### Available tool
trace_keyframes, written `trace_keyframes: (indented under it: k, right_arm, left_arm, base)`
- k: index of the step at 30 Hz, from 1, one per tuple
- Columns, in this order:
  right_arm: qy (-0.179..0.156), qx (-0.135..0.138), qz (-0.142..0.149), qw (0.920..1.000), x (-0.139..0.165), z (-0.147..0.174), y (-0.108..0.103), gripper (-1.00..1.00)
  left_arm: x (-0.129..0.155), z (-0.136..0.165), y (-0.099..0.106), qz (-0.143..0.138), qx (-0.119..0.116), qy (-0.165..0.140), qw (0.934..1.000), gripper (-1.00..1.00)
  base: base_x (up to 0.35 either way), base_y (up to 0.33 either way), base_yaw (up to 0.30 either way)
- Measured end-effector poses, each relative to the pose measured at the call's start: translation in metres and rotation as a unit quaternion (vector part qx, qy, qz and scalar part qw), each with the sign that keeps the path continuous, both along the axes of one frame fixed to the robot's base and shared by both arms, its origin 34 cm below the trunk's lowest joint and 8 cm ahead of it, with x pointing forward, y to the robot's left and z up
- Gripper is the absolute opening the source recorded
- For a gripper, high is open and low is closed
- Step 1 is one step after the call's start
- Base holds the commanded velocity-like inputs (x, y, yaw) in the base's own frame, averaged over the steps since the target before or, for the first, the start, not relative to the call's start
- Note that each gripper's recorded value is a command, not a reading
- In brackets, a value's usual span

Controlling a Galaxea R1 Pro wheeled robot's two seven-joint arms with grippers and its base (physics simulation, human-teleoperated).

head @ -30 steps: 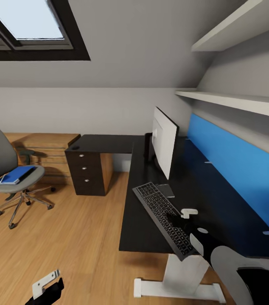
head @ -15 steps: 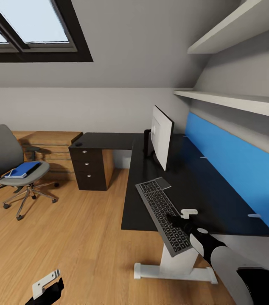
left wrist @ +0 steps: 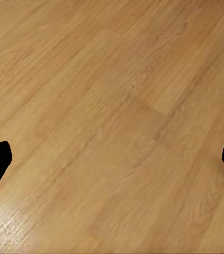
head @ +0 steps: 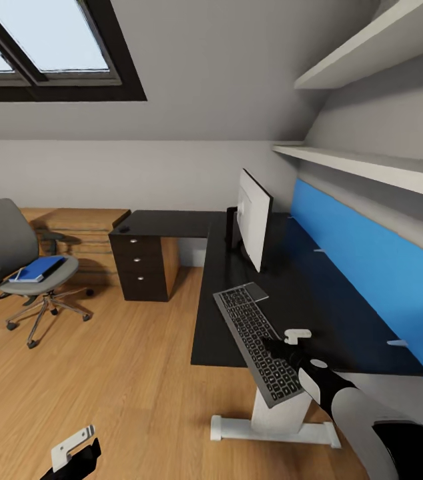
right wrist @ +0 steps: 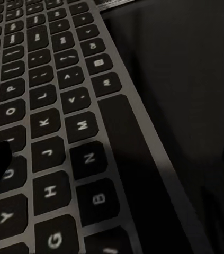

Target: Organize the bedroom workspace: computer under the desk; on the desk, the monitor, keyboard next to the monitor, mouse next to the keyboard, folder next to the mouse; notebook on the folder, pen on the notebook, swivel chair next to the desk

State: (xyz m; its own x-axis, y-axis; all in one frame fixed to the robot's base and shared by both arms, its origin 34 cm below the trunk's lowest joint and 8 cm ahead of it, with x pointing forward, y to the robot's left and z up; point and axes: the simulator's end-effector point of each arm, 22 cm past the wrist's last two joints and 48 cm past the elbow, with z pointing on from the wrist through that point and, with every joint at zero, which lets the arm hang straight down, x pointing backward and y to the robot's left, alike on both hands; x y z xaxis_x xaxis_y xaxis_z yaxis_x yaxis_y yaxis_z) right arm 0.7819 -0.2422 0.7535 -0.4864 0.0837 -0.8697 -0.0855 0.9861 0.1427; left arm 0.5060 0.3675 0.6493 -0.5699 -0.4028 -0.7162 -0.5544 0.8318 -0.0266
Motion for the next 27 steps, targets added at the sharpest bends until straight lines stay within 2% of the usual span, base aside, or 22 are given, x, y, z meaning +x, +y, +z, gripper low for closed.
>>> trace_keyframes:
  k: [4,6,9,12,19,27]
  right_arm:
    - [0.000,0.000,0.000,1.0000,0.000,0.006,0.000,1.00]
    - [-0.002,0.000,0.000,1.0000,0.001,0.010,0.000,1.00]
    - [-0.002,0.000,0.000,1.0000,0.001,0.015,0.000,1.00]
    - [-0.003,0.000,-0.001,1.0000,0.001,0.020,0.000,1.00]
    - [-0.008,-0.001,-0.003,1.0000,0.001,0.032,-0.001,1.00]
    - [-0.009,-0.002,-0.003,1.0000,0.001,0.035,-0.001,1.00]
  left_arm:
    - [-0.005,0.000,-0.005,-0.007,0.000,0.010,0.9999,1.00]
    - [-0.006,-0.003,-0.017,-0.023,-0.001,0.017,0.9996,1.00]
    - [-0.006,0.000,-0.023,-0.031,-0.002,0.020,0.9993,1.00]
    - [-0.008,0.002,-0.026,-0.034,-0.002,0.024,0.9991,1.00]
    - [-0.028,-0.008,-0.031,-0.041,-0.005,0.055,0.9976,1.00]
    - [-0.034,-0.012,-0.035,-0.043,-0.007,0.064,0.9970,1.00]
  base:
    - [0.000,0.000,0.000]
    - [0.000,0.000,0.000]
    - [0.000,0.000,0.000]
    - [0.000,0.000,0.000]
    - [0.000,0.000,0.000]
    - [0.000,0.000,0.000]
